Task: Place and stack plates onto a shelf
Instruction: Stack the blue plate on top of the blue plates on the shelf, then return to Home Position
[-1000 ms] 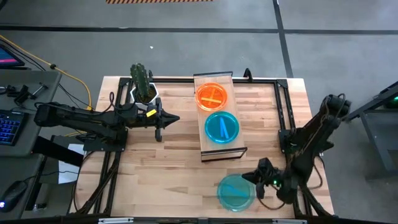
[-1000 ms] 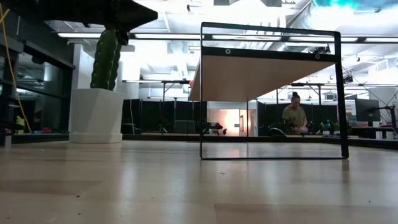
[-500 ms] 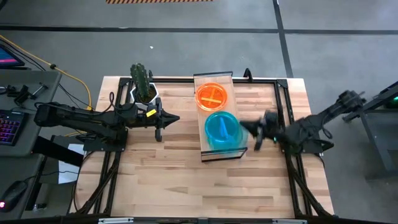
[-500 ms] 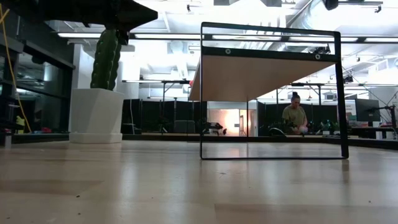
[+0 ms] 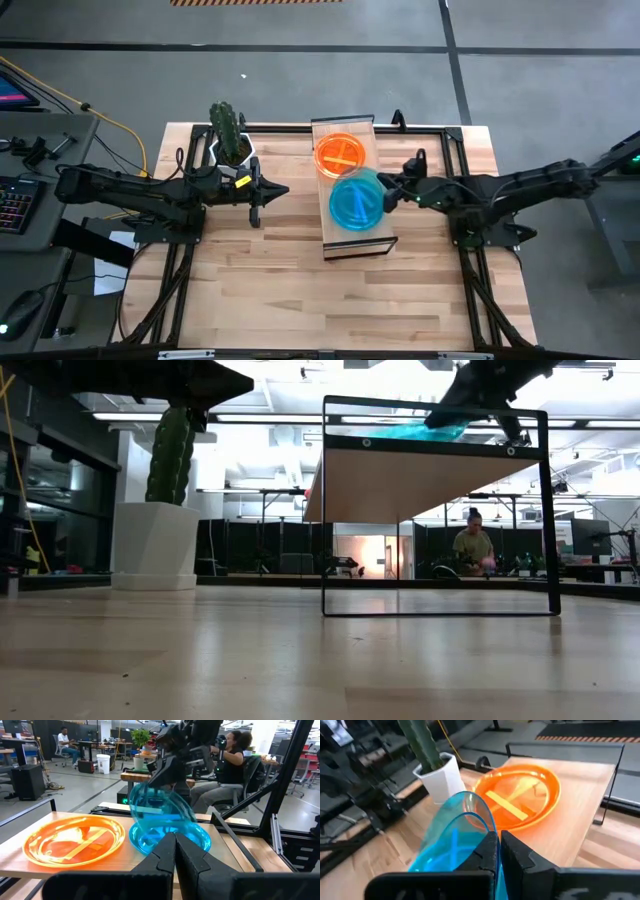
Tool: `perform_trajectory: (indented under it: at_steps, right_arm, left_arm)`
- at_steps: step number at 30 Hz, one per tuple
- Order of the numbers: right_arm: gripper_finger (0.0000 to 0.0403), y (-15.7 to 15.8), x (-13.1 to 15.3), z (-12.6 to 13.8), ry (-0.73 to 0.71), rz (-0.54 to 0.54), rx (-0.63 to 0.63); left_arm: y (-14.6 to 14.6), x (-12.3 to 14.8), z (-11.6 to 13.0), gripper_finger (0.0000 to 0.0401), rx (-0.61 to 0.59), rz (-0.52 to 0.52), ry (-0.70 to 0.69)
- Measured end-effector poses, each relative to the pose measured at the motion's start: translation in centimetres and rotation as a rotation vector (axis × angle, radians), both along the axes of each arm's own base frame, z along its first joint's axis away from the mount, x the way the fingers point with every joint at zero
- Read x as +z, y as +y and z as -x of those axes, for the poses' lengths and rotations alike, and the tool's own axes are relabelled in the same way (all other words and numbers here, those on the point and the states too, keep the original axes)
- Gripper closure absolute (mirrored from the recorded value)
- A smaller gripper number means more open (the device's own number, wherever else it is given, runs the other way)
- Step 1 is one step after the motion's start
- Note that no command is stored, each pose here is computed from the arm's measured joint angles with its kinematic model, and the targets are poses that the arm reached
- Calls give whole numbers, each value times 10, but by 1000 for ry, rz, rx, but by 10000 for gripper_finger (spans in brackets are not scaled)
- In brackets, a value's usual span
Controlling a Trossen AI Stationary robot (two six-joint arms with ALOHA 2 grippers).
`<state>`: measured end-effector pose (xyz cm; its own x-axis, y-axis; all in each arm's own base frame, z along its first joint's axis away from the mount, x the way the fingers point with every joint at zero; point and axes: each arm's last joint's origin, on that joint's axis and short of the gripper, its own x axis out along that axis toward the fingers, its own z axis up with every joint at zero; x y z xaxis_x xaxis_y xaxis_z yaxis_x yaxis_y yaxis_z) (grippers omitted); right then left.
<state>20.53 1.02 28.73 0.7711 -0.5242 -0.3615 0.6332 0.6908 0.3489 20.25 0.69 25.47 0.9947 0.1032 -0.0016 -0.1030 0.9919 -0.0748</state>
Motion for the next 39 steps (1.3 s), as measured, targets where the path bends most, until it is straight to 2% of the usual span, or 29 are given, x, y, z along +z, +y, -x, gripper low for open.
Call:
perform_trajectory:
  at_steps: [17, 28, 32, 39]
  right_arm:
    - [403, -1, -7, -8, 38, -73, 115]
    - [399, -1, -11, -11, 38, -95, 78]
    - [369, 0, -15, -15, 56, -117, 95]
    - [274, 0, -14, -14, 77, -71, 120]
  left_arm:
    - [0, -1, 0, 401, 0, 0, 7]
    - [0, -1, 0, 401, 0, 1, 7]
    - [0, -1, 0, 401, 0, 1, 8]
    - [0, -1, 0, 401, 0, 1, 8]
